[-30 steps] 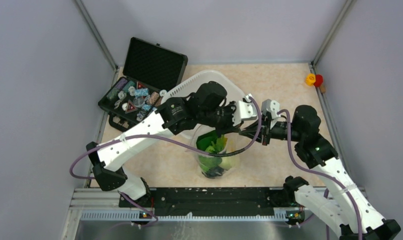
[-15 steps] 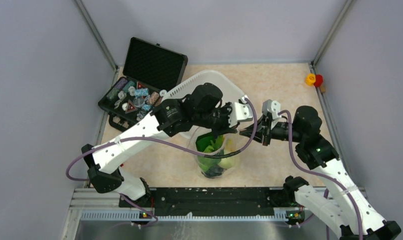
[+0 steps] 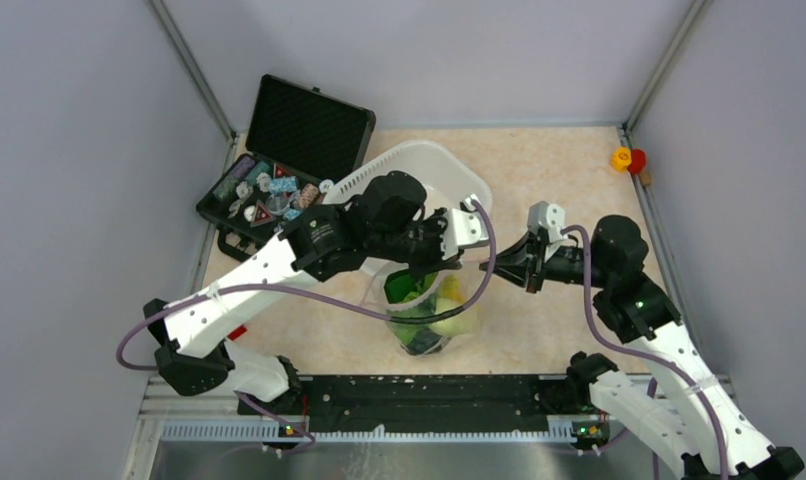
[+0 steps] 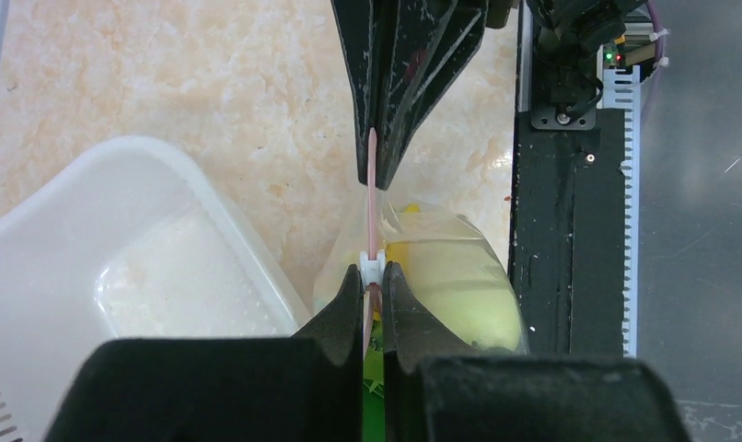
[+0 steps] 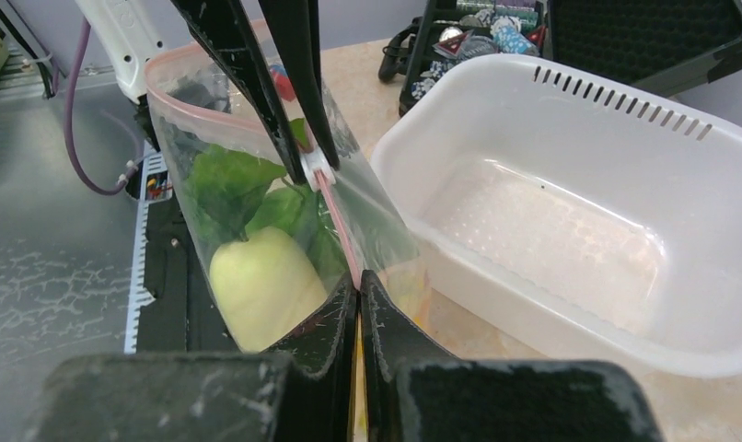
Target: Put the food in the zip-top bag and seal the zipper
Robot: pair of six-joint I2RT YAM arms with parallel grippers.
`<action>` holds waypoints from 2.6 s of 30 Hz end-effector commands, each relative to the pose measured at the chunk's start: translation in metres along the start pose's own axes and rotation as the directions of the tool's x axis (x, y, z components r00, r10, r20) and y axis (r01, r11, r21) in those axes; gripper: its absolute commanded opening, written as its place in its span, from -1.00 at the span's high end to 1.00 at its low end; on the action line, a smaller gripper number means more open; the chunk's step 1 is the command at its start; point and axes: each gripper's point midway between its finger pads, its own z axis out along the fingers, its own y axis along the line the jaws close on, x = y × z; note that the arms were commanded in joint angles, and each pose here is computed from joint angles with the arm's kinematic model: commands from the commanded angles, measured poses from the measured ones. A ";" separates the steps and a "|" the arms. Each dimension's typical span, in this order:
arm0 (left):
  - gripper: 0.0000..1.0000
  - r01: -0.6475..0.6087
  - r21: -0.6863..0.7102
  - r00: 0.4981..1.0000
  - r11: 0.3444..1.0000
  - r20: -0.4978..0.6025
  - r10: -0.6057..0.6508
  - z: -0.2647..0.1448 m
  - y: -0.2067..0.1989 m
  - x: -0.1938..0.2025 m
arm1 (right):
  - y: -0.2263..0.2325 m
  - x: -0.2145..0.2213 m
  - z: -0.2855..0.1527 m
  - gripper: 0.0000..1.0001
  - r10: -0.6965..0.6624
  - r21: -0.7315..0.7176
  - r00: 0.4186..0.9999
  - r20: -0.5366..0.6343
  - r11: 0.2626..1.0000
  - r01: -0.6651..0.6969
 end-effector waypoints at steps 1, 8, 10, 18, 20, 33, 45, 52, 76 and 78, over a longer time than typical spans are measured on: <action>1.00 0.008 -0.046 0.999 0.999 0.042 -0.006 -0.034 -0.003 -0.006 | -0.003 -0.009 -0.001 1.00 -0.030 0.032 0.999 0.034 0.999 0.029; 1.00 0.017 0.000 0.997 1.000 0.080 -0.017 -0.026 -0.008 -0.016 | 0.004 -0.013 0.003 1.00 -0.009 -0.032 0.999 0.042 0.999 0.011; 1.00 0.017 0.013 0.996 1.000 0.084 -0.018 -0.023 -0.009 -0.018 | 0.007 -0.012 0.004 0.38 -0.002 -0.059 1.000 0.027 0.998 0.004; 1.00 0.013 0.017 0.996 1.000 0.084 -0.015 -0.011 -0.003 -0.026 | 0.007 -0.006 0.006 -0.76 0.002 -0.087 1.000 -0.017 0.996 -0.004; 1.00 0.013 0.026 0.996 1.000 0.092 -0.015 -0.008 -0.002 -0.030 | 0.006 -0.011 0.008 -0.78 0.001 -0.088 1.000 0.008 0.996 0.000; 1.00 0.015 0.057 0.995 0.998 0.098 -0.021 -0.002 -0.005 -0.036 | 0.011 -0.022 0.014 -0.04 0.029 -0.152 0.998 0.060 0.988 -0.019; 1.00 0.013 0.027 0.996 1.000 0.084 -0.016 -0.004 -0.001 -0.029 | 0.009 -0.017 0.020 1.00 0.022 -0.143 0.998 0.060 0.990 -0.013; 1.00 0.016 -0.024 0.997 1.000 0.070 -0.014 -0.009 0.005 -0.023 | -0.005 -0.013 0.017 1.00 0.020 -0.032 0.998 0.058 0.999 -0.018; 1.00 0.001 -0.014 0.967 1.000 0.255 0.002 -0.037 -0.004 -0.063 | -0.002 -0.010 0.014 1.00 0.058 -0.009 0.994 0.094 0.998 -0.057; 0.97 0.007 0.026 0.969 1.000 0.248 -0.013 -0.031 -0.008 -0.064 | 0.001 -0.010 0.014 1.00 0.055 -0.026 0.994 0.092 0.998 -0.053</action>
